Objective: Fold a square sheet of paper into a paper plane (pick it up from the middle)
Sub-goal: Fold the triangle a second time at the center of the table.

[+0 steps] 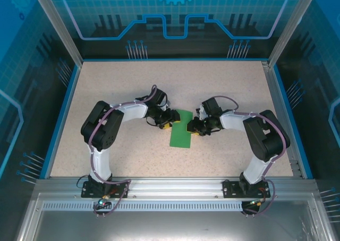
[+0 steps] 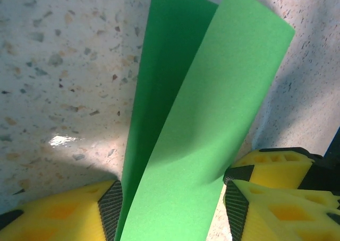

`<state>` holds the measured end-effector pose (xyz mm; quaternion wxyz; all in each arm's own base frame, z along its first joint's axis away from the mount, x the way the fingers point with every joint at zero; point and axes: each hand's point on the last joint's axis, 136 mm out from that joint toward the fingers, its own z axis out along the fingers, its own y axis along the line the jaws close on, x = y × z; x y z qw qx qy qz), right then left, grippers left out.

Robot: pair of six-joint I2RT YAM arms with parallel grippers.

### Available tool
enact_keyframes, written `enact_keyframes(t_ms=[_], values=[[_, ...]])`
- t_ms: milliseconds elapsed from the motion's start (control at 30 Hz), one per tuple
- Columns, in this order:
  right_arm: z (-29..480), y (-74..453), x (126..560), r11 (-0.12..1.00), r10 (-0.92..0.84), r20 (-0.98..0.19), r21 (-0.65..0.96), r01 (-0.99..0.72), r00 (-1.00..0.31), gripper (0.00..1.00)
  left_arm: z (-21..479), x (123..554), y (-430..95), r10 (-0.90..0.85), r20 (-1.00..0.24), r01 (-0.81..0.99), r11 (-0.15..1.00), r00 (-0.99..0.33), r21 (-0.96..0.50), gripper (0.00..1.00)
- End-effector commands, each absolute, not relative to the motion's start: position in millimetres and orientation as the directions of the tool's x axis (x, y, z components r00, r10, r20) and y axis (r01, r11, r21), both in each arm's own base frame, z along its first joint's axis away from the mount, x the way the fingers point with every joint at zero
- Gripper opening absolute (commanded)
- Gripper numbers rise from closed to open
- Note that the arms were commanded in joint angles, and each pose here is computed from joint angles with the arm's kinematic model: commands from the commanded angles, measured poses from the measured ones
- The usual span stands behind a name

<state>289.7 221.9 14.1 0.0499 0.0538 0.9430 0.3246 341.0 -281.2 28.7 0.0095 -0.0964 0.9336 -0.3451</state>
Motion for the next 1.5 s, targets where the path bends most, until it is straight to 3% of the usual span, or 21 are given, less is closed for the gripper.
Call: enact_keyframes(t_ms=[0,333,867,1033,1333,1467], values=[[-23.8,200.8,271.9,0.843,0.150,0.011,0.521,0.133,-0.989,0.32,21.4,335.3,-284.2,-0.165,0.064,-0.168,0.754,-0.984,-0.635,0.57],[-29.8,199.5,269.2,0.845,0.152,0.022,0.515,0.142,-0.988,0.32,34.6,333.9,-293.0,-0.150,0.059,-0.149,0.706,-0.987,-0.692,0.48],[-28.9,201.3,271.7,0.843,0.151,0.021,0.520,0.139,-0.988,0.32,41.9,332.1,-294.7,-0.158,0.068,-0.158,0.674,-0.985,-0.721,0.46],[-20.4,208.4,276.9,0.821,0.146,0.005,0.557,0.124,-0.989,0.32,46.5,329.1,-297.5,-0.163,0.091,-0.175,0.632,-0.982,-0.755,0.40],[19.2,216.0,290.1,0.783,0.146,-0.105,0.620,0.050,-0.984,0.36,50.6,325.7,-292.7,-0.179,0.094,-0.186,0.614,-0.979,-0.767,0.24],[41.3,206.0,288.3,0.799,0.150,-0.199,0.601,0.001,-0.968,0.46,55.9,326.2,-294.1,-0.172,0.091,-0.178,0.606,-0.981,-0.775,0.19]])
